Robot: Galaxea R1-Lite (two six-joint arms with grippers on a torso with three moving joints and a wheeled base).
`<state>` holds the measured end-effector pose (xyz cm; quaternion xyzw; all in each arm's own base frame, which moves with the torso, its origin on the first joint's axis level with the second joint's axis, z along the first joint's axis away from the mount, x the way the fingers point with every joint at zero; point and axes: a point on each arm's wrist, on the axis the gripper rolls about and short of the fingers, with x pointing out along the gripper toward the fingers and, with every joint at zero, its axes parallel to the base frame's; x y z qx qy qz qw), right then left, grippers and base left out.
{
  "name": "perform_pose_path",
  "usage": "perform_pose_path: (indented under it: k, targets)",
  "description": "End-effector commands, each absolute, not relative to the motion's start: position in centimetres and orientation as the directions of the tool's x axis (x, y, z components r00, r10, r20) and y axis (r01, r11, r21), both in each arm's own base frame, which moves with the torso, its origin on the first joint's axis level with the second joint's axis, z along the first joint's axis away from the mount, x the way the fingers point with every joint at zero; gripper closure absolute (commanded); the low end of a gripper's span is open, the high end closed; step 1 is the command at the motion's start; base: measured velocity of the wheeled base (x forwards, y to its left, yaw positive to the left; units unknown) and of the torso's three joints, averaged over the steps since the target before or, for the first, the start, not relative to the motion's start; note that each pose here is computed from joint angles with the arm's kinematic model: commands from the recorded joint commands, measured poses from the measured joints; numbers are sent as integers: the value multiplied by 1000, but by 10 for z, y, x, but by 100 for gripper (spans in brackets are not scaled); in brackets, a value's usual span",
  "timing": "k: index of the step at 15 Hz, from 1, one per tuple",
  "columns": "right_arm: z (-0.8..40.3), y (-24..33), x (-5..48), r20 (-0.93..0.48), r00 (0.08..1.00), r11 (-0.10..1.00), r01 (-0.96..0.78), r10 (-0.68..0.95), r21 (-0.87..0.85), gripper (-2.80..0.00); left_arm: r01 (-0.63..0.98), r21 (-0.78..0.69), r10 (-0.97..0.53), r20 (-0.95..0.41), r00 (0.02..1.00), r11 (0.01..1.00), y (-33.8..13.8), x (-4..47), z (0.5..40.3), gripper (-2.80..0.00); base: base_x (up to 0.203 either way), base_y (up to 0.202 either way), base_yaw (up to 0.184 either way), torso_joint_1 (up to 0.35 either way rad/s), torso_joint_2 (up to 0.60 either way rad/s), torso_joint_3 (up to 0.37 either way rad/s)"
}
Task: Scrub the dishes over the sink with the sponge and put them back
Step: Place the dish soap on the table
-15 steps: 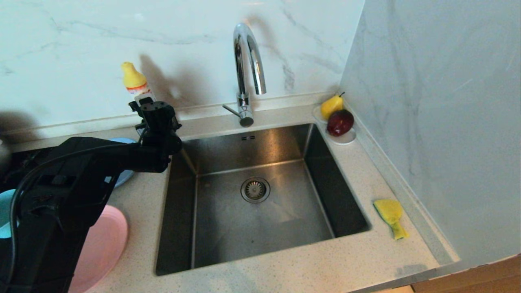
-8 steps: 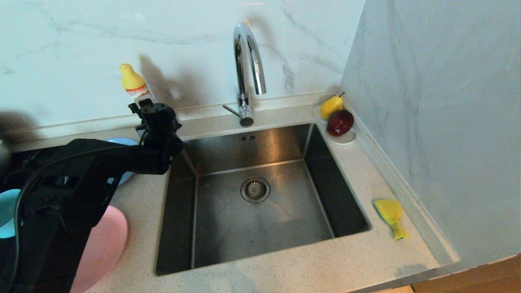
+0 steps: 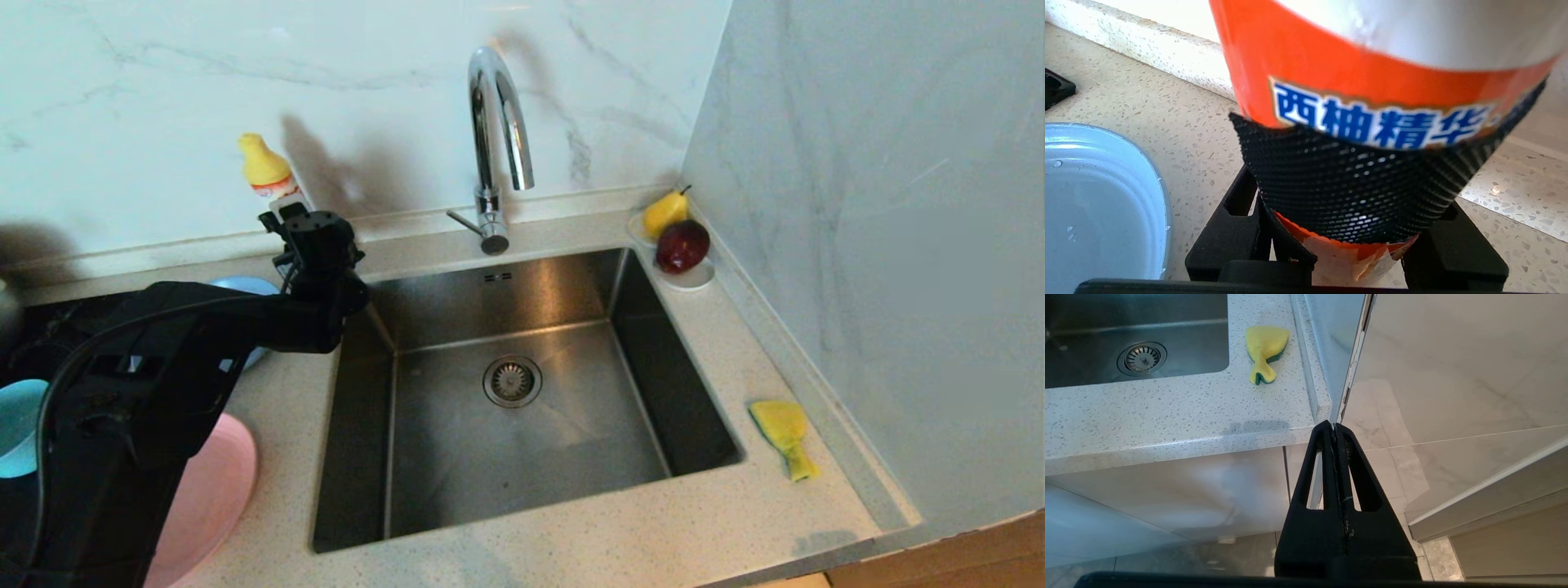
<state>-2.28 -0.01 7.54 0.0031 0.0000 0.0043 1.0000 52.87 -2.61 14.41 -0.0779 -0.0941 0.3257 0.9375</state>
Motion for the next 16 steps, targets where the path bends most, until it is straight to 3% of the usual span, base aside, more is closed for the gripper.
perform_pose_path:
  k: [1,2,3,9,16]
  targets:
    - [75,0,-23,0,1000,1000,-9,9,6,0,-606,-204,634,119,764,769,-26,529,141,0,0,0,0,0,0,0]
    - [75,0,-23,0,1000,1000,-9,9,6,0,-607,-204,635,120,763,768,-26,529,141,0,0,0,0,0,0,0]
    - [76,0,-23,2,1000,1000,-9,9,6,0,-607,-206,635,122,763,768,-26,529,143,-280,0,0,0,0,0,0]
    - [75,0,-23,0,1000,1000,-9,9,6,0,-587,-255,634,173,754,768,-27,515,185,-280,0,0,0,0,0,0]
    - [75,0,-23,0,1000,1000,-9,9,6,0,-524,-348,624,313,716,777,-30,454,303,-280,0,0,0,0,0,0]
